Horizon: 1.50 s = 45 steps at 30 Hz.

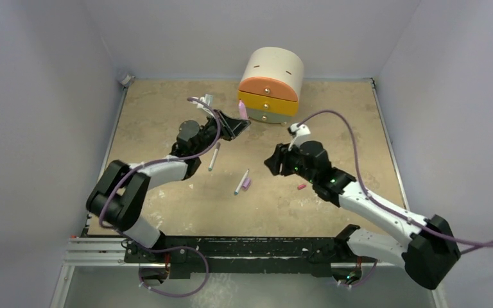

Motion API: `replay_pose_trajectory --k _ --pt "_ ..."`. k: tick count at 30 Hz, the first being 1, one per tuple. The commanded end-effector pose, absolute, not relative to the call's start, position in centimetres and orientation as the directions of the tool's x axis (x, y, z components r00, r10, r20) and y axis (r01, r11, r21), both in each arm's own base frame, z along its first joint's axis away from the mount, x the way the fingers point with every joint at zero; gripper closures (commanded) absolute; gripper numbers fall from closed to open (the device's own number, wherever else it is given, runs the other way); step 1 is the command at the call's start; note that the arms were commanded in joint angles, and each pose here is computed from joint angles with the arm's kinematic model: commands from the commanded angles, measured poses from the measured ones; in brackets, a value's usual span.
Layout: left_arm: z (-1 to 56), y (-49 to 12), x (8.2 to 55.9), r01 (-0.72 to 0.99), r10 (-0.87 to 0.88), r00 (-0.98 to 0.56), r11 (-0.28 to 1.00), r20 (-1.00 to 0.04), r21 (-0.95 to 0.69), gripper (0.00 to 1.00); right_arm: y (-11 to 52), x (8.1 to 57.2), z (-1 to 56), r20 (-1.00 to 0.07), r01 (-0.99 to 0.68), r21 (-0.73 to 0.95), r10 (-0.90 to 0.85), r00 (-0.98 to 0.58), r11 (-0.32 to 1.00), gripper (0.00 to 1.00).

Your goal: Insert the pens into the pen caps

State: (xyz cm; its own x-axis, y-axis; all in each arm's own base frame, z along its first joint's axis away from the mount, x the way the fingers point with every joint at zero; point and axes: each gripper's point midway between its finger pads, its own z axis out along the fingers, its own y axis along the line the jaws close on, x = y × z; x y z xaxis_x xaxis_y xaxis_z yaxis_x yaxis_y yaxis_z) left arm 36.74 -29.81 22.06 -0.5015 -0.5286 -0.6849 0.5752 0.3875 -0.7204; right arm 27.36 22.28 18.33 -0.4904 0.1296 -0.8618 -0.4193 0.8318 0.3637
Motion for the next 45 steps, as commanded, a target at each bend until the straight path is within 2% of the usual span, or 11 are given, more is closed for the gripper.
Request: replay_pose_trajectory --k 1,8,15,36,45 --pt "24.5 -25.9 38.7 0.5 -0.454 -0.329 0.66 -0.828 -0.56 1.0 25.6 25.4 14.7 -0.761 -0.408 0.456 0.109 -0.64 0.791 0.44" --pt "26.4 -22.3 38.4 0.39 -0.383 -0.266 0.796 -0.885 -0.462 1.0 29.4 24.0 9.2 -0.601 -0.362 0.564 0.068 -0.796 0.742 0.4" --pt "26.6 -20.1 37.2 0.339 -0.371 -0.225 0.837 -0.901 -0.429 1.0 31.6 23.1 6.9 -0.529 -0.332 0.582 0.035 -0.848 0.742 0.45" --pt "25.5 -19.2 36.2 0.324 -0.336 -0.232 0.858 -0.913 -0.398 1.0 32.6 24.5 3.7 -0.448 -0.235 0.546 0.043 -0.893 0.804 0.48" --pt "25.1 -19.2 36.0 0.325 -0.331 -0.239 0.859 -0.913 -0.396 1.0 32.2 24.7 2.6 -0.41 -0.182 0.514 0.053 -0.911 0.838 0.57"
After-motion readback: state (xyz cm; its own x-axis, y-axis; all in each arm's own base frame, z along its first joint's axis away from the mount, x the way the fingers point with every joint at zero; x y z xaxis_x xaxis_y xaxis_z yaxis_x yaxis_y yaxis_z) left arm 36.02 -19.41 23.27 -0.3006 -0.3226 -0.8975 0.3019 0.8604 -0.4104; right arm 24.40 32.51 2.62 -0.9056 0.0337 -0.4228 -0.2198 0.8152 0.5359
